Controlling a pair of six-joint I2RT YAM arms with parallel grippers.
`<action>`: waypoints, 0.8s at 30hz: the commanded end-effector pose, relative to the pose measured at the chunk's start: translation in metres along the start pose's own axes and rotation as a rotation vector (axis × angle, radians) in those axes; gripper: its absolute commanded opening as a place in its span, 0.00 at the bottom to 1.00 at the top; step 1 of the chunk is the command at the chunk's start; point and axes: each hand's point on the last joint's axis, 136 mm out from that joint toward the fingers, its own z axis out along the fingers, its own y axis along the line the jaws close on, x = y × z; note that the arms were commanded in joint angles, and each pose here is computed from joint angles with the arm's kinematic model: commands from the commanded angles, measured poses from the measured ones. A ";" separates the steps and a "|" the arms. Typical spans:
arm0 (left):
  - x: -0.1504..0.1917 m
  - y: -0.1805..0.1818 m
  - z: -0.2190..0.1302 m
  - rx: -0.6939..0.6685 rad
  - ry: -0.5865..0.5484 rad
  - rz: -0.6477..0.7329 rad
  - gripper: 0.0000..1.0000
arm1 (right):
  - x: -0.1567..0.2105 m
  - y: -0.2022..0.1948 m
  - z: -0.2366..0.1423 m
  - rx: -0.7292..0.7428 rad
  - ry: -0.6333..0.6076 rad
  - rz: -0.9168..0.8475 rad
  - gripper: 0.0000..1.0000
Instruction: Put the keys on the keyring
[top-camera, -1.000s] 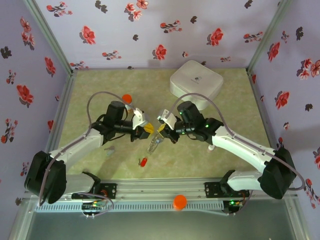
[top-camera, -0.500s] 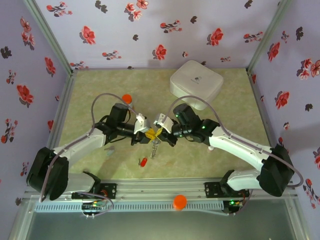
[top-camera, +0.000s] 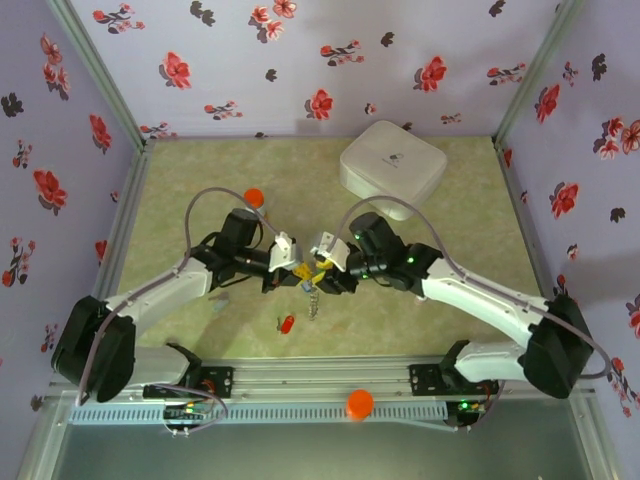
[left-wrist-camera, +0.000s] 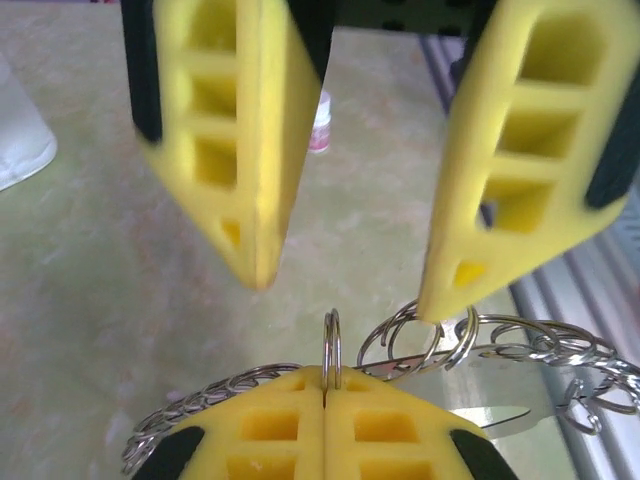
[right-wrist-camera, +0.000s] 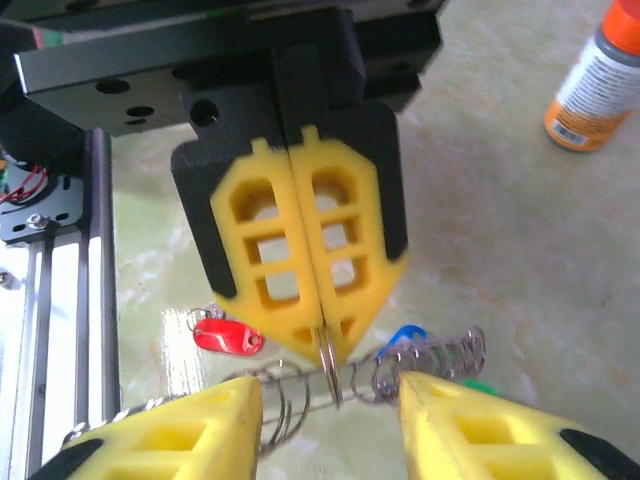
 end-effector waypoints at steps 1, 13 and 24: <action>-0.009 0.009 -0.010 -0.123 0.082 0.156 0.00 | -0.008 -0.020 -0.029 0.186 -0.061 -0.073 0.47; -0.015 -0.001 -0.020 -0.174 0.341 0.338 0.00 | 0.002 -0.005 -0.029 0.167 -0.148 -0.336 0.36; -0.014 -0.009 -0.009 -0.154 0.291 0.296 0.00 | -0.001 -0.005 -0.003 0.145 -0.248 -0.303 0.28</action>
